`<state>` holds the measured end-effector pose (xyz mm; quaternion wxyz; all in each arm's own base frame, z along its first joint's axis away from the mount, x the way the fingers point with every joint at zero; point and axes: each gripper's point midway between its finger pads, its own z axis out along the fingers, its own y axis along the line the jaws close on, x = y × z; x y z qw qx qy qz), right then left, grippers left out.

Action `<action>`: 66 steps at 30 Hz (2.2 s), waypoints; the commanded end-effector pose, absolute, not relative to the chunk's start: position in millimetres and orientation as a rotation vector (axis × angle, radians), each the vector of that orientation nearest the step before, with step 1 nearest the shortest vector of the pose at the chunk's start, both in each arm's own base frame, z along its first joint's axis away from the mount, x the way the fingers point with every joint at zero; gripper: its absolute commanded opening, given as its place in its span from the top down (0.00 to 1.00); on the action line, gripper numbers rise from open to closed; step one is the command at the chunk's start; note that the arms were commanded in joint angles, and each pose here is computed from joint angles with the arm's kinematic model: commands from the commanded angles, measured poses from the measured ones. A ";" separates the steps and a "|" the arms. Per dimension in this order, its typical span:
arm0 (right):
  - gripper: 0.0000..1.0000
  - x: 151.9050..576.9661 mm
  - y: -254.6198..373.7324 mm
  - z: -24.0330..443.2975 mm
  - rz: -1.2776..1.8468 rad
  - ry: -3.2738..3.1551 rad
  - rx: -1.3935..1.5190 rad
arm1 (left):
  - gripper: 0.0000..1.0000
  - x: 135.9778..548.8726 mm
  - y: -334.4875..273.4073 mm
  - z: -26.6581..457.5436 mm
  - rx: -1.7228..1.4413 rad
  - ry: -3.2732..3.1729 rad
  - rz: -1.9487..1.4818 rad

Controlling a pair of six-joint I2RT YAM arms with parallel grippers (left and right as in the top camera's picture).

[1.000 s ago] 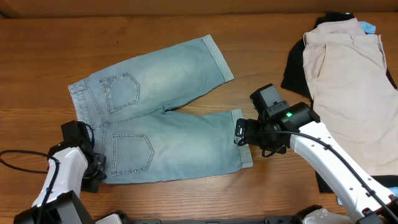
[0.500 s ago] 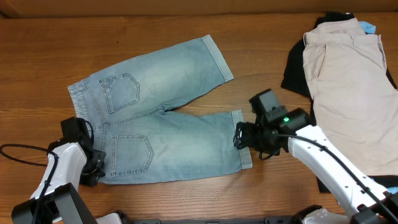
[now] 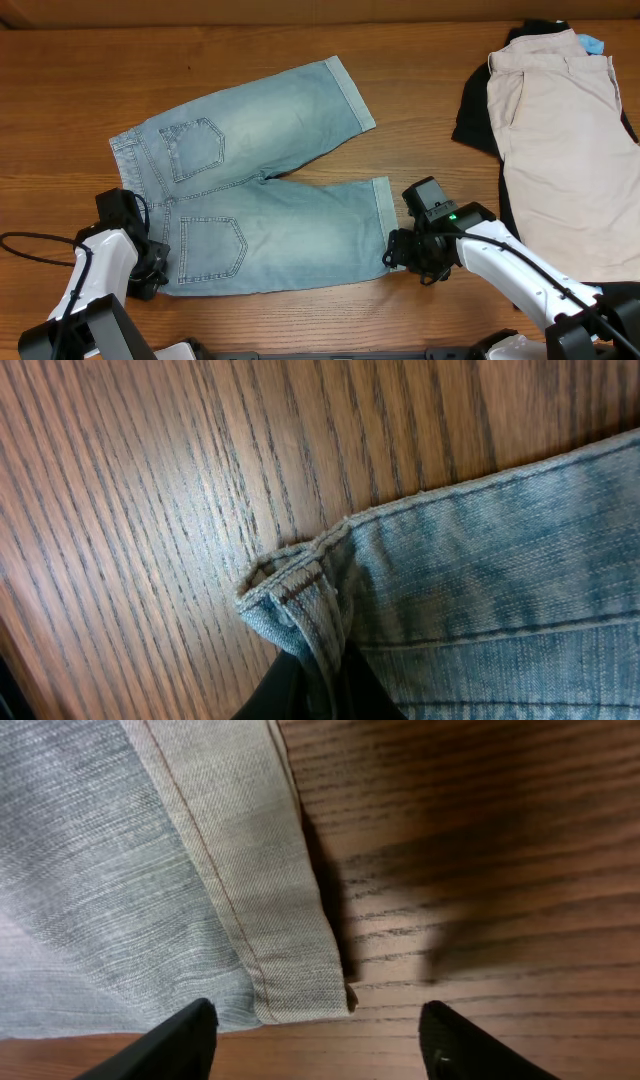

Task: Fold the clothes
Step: 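Grasp the front corners of the shorts with left and right grippers, then lift the leg hems with both grippers and fold them toward the waistband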

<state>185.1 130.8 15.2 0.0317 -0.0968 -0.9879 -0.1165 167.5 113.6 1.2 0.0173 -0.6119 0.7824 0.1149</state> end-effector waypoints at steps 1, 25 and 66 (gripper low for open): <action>0.32 178.5 130.5 9.7 -0.364 -3.016 -0.306 | 0.96 144.6 82.7 -20.2 -1.960 2.601 0.237; 0.96 224.7 130.6 47.2 -0.500 -3.146 -0.362 | 0.96 187.9 61.9 26.7 -1.598 2.875 -0.142; 0.96 328.9 95.4 244.6 -0.536 -3.659 -0.323 | 0.96 192.7 55.0 251.5 -1.069 2.705 0.063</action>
